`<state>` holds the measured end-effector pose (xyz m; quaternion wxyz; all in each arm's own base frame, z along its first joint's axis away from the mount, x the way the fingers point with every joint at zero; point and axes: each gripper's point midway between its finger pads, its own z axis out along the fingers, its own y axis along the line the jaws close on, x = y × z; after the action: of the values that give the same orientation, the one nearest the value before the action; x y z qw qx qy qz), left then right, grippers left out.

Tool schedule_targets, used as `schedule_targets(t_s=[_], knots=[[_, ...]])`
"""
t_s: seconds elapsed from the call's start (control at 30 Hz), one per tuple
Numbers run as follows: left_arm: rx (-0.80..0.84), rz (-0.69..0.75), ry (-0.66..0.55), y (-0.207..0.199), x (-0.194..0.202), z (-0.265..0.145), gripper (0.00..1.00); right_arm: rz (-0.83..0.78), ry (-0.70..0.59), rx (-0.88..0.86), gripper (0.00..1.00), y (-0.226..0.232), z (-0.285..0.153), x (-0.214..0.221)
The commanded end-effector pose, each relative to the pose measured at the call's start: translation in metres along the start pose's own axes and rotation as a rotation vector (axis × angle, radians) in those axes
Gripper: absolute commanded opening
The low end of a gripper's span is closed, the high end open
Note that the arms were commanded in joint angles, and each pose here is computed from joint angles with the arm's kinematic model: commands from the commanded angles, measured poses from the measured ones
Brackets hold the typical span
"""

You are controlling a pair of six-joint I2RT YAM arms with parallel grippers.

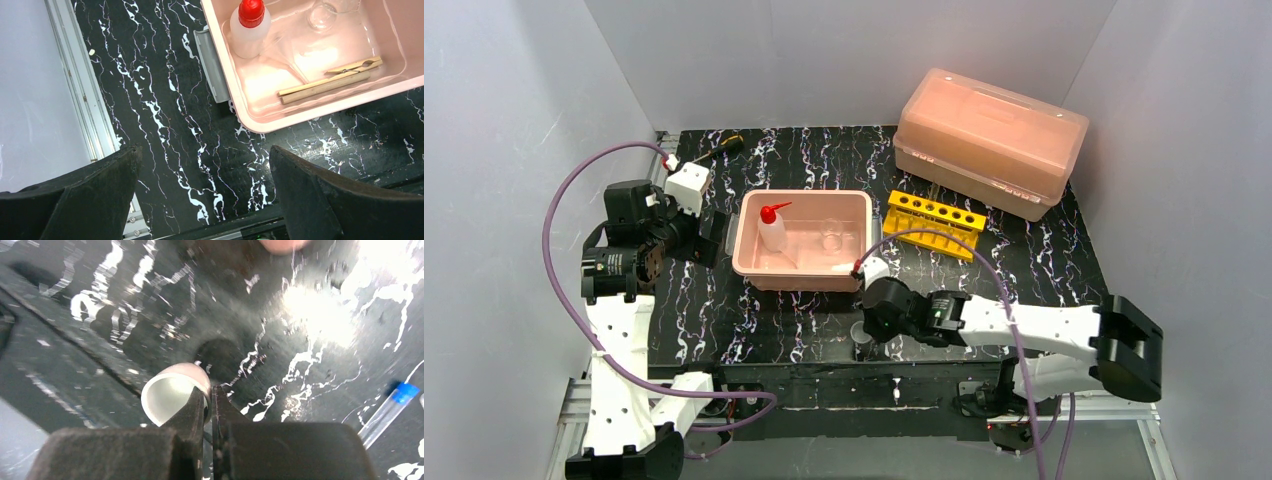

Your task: Organize the chemistry lab equipment

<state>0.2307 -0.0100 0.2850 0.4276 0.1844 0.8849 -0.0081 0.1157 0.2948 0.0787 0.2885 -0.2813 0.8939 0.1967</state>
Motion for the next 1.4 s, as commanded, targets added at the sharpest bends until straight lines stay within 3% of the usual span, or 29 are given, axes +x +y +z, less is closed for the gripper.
schedule_targets(t_s=[0.0,0.17,0.4,0.63,0.87,0.97,1.1,1.23,1.37], knots=[[-0.007,0.009,-0.008,0.0,0.001,-0.003,0.98,-0.052,-0.243,-0.12,0.01,0.037,-0.061,-0.096],[0.005,0.003,-0.004,-0.002,0.002,-0.001,0.98,-0.129,-0.308,-0.135,0.01,0.053,-0.086,-0.169],[0.024,-0.005,0.001,-0.005,0.003,0.0,0.98,-0.121,-0.221,-0.156,0.01,0.056,-0.026,-0.238],[0.051,-0.017,0.004,-0.009,0.002,0.002,0.98,-0.078,-0.086,-0.149,0.01,0.047,0.065,-0.239],[0.069,-0.019,0.003,-0.013,0.003,0.002,0.98,-0.029,-0.019,-0.15,0.02,0.042,0.107,-0.221],[0.073,-0.025,-0.006,-0.014,0.001,0.001,0.98,-0.019,0.014,-0.134,0.15,0.035,0.118,-0.212],[0.077,-0.026,-0.012,-0.015,0.001,0.0,0.98,-0.03,-0.002,-0.144,0.44,0.035,0.119,-0.213],[0.08,-0.025,-0.016,-0.016,0.001,-0.001,0.98,-0.045,-0.068,-0.139,0.56,0.037,0.097,-0.239],[0.08,-0.025,-0.02,-0.016,-0.001,-0.002,0.98,-0.054,-0.201,-0.124,0.61,0.04,0.045,-0.283]])
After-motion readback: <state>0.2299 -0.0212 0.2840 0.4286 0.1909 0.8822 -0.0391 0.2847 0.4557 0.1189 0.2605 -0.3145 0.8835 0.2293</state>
